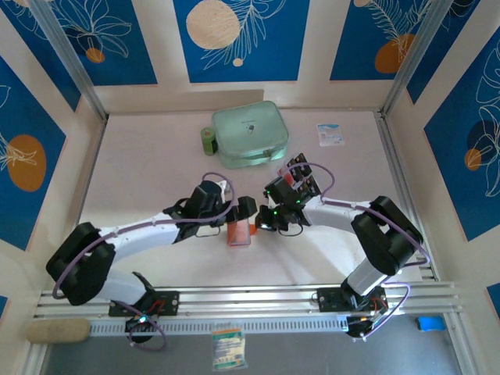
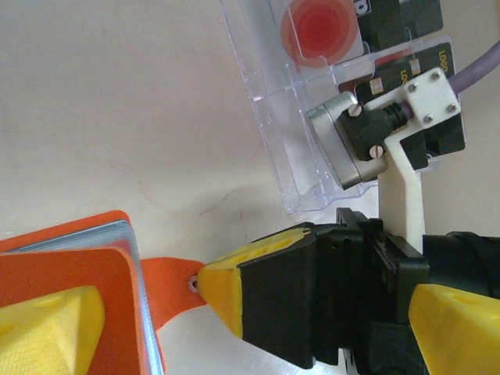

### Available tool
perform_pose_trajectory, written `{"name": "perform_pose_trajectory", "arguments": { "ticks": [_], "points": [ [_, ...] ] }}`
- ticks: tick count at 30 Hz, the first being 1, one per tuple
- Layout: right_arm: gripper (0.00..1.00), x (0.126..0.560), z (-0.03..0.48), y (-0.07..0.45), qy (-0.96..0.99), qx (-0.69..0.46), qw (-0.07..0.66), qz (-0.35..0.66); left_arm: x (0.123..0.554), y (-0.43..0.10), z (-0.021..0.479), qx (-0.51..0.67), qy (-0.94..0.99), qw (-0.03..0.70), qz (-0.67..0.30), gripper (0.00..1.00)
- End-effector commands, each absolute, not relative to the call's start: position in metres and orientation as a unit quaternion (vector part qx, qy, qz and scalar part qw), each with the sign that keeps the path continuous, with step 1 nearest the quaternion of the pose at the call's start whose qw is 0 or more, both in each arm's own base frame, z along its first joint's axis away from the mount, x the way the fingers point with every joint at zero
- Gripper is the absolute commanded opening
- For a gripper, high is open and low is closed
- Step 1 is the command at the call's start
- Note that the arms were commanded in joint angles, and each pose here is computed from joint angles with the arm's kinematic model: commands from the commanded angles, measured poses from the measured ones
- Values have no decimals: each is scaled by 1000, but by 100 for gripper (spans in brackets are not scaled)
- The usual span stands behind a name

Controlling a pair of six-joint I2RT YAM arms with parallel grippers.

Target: Put the credit cards into the card holder

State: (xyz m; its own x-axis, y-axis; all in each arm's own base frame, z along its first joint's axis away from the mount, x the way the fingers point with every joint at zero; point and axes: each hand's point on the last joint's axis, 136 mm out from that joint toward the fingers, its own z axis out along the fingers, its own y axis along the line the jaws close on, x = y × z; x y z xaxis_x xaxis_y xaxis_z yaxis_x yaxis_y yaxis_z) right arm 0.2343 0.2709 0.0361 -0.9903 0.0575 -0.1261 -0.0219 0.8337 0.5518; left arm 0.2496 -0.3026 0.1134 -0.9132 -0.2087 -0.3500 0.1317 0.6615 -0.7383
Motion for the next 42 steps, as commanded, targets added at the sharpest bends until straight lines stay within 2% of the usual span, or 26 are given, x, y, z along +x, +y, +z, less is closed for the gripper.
{"name": "perform_pose_trajectory", "arguments": {
  "ticks": [1, 3, 7, 10, 18, 22, 35, 42],
  "points": [
    [0, 232, 38, 270, 952, 16, 60, 299, 251, -316, 116, -19, 884, 205, -421, 100],
    [2, 231, 38, 267, 953, 20, 60, 297, 250, -317, 108, -24, 886, 201, -418, 100],
    [19, 231, 43, 253, 954, 40, 65, 290, 249, -318, 92, -34, 893, 192, -405, 100],
    [23, 228, 45, 240, 956, 54, 68, 281, 246, -315, 79, -42, 899, 187, -393, 100],
    [24, 226, 50, 212, 956, 92, 80, 266, 232, -299, 38, -57, 922, 170, -343, 100],
    [24, 226, 59, 208, 953, 94, 91, 275, 229, -295, 34, -61, 925, 166, -337, 100],
    [18, 217, 100, 232, 938, 58, 128, 318, 260, -312, 104, -42, 902, 207, -376, 100],
    [14, 212, 114, 266, 938, 15, 130, 322, 284, -289, 131, -61, 894, 232, -380, 100]
  ]
}}
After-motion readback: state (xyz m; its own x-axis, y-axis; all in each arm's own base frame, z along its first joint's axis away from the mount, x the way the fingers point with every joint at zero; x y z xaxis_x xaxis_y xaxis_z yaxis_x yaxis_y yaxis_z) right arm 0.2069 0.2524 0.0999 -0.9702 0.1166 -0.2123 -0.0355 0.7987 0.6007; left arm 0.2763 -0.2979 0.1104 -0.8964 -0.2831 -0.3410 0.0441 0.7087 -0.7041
